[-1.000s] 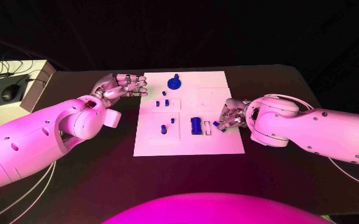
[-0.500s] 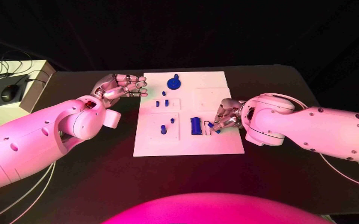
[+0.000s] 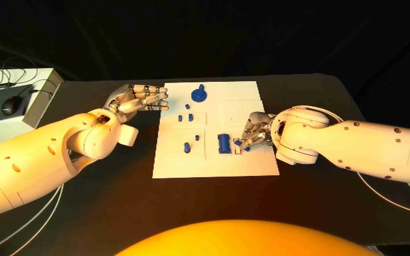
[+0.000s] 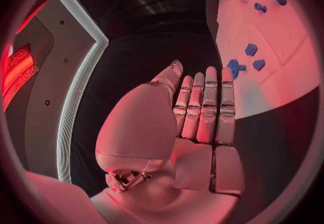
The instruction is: Assemble the parts on the task board
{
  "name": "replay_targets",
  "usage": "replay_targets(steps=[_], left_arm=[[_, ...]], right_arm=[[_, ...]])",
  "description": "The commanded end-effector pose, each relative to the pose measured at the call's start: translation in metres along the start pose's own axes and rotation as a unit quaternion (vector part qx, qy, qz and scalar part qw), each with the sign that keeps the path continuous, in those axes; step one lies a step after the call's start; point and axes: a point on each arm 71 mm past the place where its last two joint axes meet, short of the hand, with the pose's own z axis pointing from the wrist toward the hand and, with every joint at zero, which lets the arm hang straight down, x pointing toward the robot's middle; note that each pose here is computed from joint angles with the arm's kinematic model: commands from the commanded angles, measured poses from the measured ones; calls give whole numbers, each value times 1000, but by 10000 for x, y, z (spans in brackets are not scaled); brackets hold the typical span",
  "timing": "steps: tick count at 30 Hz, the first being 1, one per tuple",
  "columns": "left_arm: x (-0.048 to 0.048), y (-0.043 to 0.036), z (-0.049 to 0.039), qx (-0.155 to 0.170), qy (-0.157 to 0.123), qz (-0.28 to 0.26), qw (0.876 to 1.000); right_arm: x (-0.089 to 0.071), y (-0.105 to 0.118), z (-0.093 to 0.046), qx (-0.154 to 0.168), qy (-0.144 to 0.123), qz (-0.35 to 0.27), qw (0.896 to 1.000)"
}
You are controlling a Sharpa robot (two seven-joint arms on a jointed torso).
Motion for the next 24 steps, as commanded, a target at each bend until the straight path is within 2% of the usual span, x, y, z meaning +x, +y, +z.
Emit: replay_targets(steps=[1, 24], left_arm=[[22, -6, -1, 2, 10, -4, 1000], [26, 0, -2, -2, 14, -5, 1000]], right_arm=[[32, 0, 9, 2, 10, -6, 1000], [68, 25, -27, -4, 13, 5, 1000]])
